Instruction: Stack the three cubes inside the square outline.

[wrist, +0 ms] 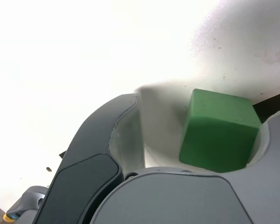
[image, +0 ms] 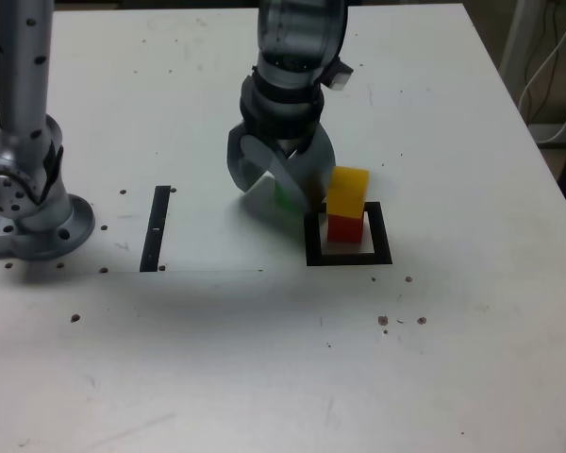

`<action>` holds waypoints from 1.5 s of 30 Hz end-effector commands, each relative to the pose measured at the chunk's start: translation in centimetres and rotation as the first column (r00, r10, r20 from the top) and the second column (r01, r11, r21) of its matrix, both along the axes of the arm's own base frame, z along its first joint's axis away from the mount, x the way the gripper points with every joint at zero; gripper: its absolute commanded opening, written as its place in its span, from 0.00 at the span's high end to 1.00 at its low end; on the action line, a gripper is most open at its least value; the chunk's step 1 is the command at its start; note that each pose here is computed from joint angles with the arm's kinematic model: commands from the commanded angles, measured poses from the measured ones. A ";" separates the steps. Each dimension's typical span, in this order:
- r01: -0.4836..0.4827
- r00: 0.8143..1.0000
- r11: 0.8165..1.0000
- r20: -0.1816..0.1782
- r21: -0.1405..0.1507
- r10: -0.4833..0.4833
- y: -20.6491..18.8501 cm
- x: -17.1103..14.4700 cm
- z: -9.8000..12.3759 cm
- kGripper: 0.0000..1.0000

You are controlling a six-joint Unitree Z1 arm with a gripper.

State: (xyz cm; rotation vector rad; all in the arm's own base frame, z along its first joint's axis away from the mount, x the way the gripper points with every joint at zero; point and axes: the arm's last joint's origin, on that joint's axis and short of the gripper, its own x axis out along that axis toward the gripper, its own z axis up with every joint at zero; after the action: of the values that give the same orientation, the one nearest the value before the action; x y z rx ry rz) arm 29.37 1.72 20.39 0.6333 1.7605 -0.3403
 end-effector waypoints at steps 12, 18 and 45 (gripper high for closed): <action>-0.041 0.999 0.999 -0.034 0.022 0.041 0.4 -0.1 -0.7 0.53; -0.056 0.998 0.998 -0.032 0.027 0.057 0.7 -0.2 -0.7 0.64; -0.149 0.989 0.989 -0.006 0.010 0.149 0.6 -1.3 6.5 0.76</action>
State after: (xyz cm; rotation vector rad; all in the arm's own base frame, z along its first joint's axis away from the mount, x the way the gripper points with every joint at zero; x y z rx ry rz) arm 28.32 2.34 26.03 0.5058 1.8138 -0.2393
